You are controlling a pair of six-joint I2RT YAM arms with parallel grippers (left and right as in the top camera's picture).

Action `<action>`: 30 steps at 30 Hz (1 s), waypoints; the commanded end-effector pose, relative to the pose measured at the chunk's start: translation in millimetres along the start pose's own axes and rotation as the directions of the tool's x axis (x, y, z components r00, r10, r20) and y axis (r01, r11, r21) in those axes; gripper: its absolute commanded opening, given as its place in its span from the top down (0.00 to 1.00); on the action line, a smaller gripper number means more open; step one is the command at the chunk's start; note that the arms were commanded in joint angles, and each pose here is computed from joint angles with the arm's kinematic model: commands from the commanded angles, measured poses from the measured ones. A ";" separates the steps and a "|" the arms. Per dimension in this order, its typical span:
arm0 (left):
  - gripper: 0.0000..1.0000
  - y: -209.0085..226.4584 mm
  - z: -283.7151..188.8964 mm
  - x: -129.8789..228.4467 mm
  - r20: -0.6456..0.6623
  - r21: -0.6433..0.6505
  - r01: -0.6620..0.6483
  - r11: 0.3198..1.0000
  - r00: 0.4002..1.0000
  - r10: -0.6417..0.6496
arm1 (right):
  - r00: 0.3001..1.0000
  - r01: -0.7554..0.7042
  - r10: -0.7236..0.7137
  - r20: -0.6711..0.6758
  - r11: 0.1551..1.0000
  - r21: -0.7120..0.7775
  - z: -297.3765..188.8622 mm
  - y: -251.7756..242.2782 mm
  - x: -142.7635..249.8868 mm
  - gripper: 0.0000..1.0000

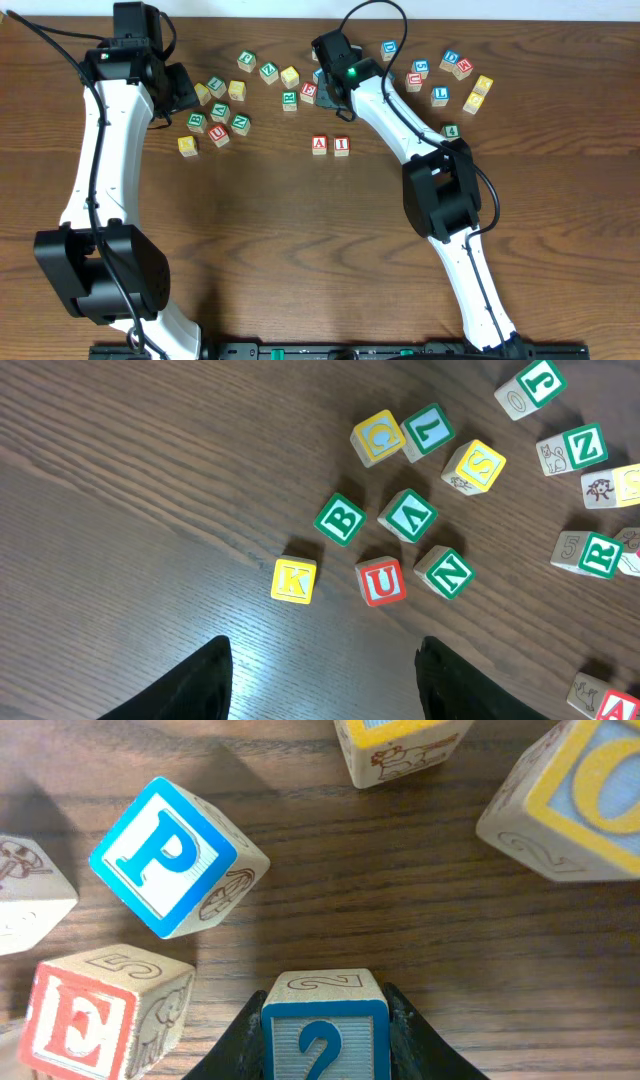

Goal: Spell out AI2
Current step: 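Move the right gripper to the blue 2 block and grasp it, then carry the blue 2 block toward the A and I blocks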

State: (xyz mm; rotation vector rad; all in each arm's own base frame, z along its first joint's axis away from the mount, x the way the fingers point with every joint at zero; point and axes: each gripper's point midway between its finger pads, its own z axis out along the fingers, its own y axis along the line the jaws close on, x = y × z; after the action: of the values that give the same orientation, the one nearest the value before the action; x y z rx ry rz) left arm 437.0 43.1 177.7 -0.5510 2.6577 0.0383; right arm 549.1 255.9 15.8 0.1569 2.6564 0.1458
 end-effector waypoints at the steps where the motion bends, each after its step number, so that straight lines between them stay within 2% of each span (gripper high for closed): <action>1: 0.41 3.7 -6.9 -0.7 0.017 -0.006 0.009 1.000 1.000 -0.009 | 0.997 0.076 -0.076 -0.008 0.997 0.016 -8.9 -14.7 -8.3 0.76; 8: 0.41 3.7 -6.9 -0.7 0.017 -0.006 0.009 1.000 1.000 -0.009 | 0.975 0.181 -0.186 -0.122 0.982 -0.057 -55.2 -21.5 2.8 0.77; 13: 0.42 3.4 -6.9 -1.4 0.020 -0.004 0.009 1.000 1.000 -0.009 | 0.926 0.235 -0.231 -0.300 0.972 -0.021 -71.5 -43.9 42.0 0.78; 18: 0.41 2.8 -7.0 -3.3 0.027 -0.002 0.010 1.000 1.000 -0.010 | 0.862 0.268 -0.232 -0.451 0.963 0.016 -66.3 -61.2 88.1 0.76; 23: 0.41 2.4 -7.0 -4.4 0.032 0.000 0.011 1.000 0.999 -0.011 | 0.842 0.275 -0.227 -0.490 0.961 0.028 -59.7 -62.3 108.4 0.75; 30: 0.42 2.4 -7.0 -4.4 0.032 0.000 0.011 1.000 0.999 -0.011 | 0.859 0.250 -0.206 -0.469 0.968 0.033 -56.9 -58.6 104.4 0.73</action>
State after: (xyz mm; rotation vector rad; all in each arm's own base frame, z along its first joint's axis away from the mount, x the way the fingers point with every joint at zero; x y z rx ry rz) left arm 441.2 43.5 179.6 -0.5484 2.6390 0.0351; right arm 427.4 204.0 9.9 -0.2174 3.1404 -0.0382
